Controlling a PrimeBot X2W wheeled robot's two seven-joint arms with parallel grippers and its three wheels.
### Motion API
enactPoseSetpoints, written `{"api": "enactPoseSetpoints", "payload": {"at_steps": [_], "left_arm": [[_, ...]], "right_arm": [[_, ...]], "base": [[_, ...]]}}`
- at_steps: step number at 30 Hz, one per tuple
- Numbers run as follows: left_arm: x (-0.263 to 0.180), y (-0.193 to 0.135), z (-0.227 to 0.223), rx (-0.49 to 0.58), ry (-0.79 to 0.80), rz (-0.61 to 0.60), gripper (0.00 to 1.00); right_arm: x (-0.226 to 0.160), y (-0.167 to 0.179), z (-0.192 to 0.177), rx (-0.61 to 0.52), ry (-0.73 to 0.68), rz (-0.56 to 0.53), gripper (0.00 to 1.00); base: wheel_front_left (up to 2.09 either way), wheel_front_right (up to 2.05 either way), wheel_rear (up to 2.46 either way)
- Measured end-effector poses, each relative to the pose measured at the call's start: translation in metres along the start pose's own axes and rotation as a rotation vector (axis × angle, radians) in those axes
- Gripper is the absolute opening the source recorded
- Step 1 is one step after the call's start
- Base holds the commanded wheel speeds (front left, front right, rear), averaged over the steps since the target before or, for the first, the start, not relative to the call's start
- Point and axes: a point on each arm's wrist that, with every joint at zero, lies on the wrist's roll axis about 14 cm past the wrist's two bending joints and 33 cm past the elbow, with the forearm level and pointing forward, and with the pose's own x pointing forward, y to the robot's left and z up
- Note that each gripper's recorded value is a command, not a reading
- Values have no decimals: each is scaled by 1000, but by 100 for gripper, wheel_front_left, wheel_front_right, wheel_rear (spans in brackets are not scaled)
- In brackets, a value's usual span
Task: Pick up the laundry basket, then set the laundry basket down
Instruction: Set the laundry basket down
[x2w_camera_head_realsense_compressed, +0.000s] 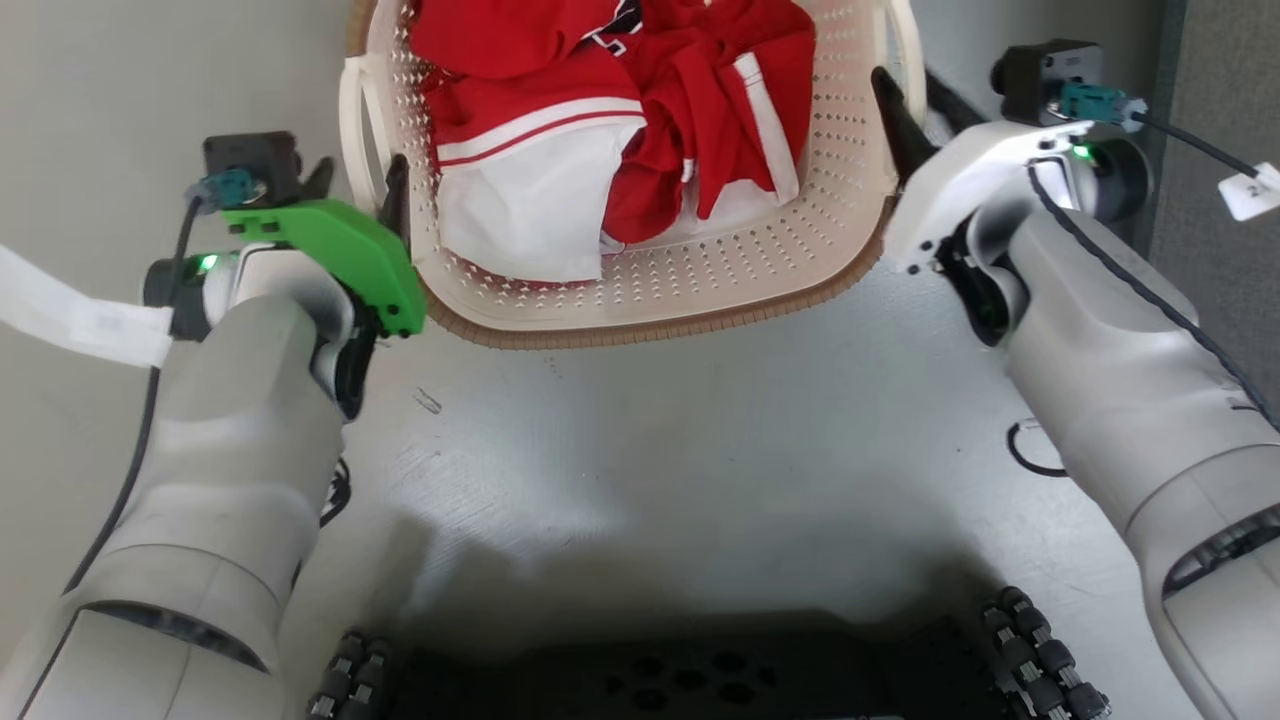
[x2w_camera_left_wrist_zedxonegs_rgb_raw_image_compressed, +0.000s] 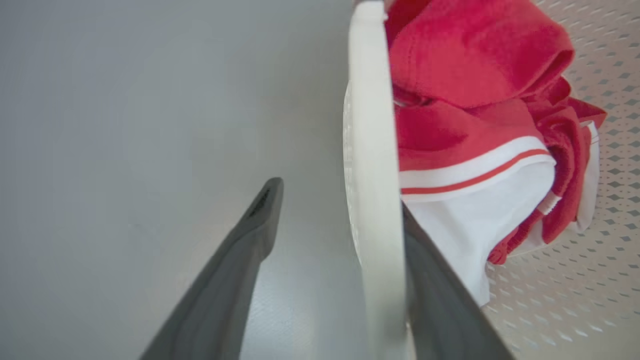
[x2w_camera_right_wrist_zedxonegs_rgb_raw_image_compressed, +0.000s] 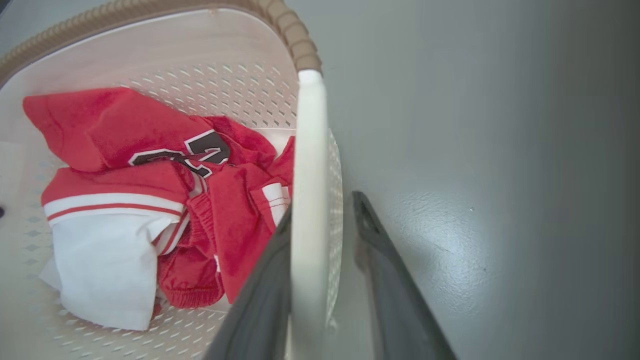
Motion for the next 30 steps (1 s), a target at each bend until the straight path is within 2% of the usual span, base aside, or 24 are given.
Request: {"api": "enactPoseSetpoints", "payload": {"at_steps": [11, 23, 30], "left_arm": [[-9, 0, 15, 16, -30, -5, 100], [-34, -20, 54, 57, -138, -37, 100], [-59, -36, 115, 59, -313, -55, 100]], "right_arm": [[-8, 2, 14, -15, -32, 14, 100], [-36, 16, 69, -29, -185, 32, 100], [-64, 19, 102, -43, -284, 17, 100]], "base": [[0, 0, 0], [0, 0, 0], [0, 0, 0]]}}
